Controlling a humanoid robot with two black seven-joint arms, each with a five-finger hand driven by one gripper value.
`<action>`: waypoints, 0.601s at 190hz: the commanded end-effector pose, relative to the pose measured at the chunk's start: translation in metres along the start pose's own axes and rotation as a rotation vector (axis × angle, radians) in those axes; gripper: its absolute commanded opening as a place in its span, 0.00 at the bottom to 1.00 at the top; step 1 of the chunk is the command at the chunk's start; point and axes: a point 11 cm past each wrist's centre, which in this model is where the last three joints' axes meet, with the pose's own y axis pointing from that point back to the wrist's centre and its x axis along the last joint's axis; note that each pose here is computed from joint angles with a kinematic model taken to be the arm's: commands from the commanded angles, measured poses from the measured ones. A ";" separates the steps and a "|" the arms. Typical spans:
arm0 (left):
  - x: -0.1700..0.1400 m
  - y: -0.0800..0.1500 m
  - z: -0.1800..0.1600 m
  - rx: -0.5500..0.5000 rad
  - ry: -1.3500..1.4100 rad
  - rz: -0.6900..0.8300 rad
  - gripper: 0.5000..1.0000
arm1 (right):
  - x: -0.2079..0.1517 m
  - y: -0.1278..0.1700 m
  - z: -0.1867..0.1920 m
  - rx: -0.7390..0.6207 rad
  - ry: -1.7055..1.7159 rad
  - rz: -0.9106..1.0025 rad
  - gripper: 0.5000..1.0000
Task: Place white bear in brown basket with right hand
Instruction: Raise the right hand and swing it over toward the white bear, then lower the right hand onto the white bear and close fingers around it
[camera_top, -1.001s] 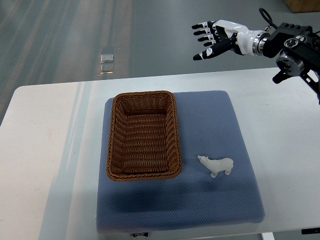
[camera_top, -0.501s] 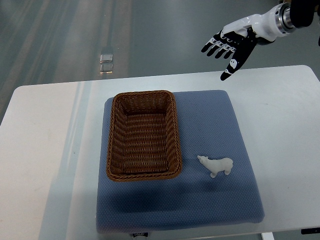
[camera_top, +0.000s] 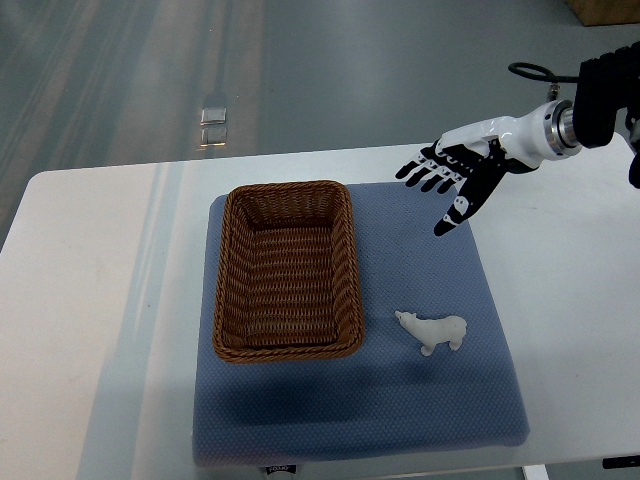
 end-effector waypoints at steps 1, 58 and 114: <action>0.000 0.000 0.000 0.000 0.000 0.001 1.00 | -0.016 -0.008 0.010 0.009 -0.012 -0.028 0.84; 0.001 0.000 0.000 0.000 0.000 0.003 1.00 | -0.056 -0.028 0.042 0.011 -0.024 -0.074 0.83; 0.002 0.000 0.000 0.000 0.000 0.006 1.00 | -0.075 -0.035 0.059 0.009 -0.044 -0.089 0.83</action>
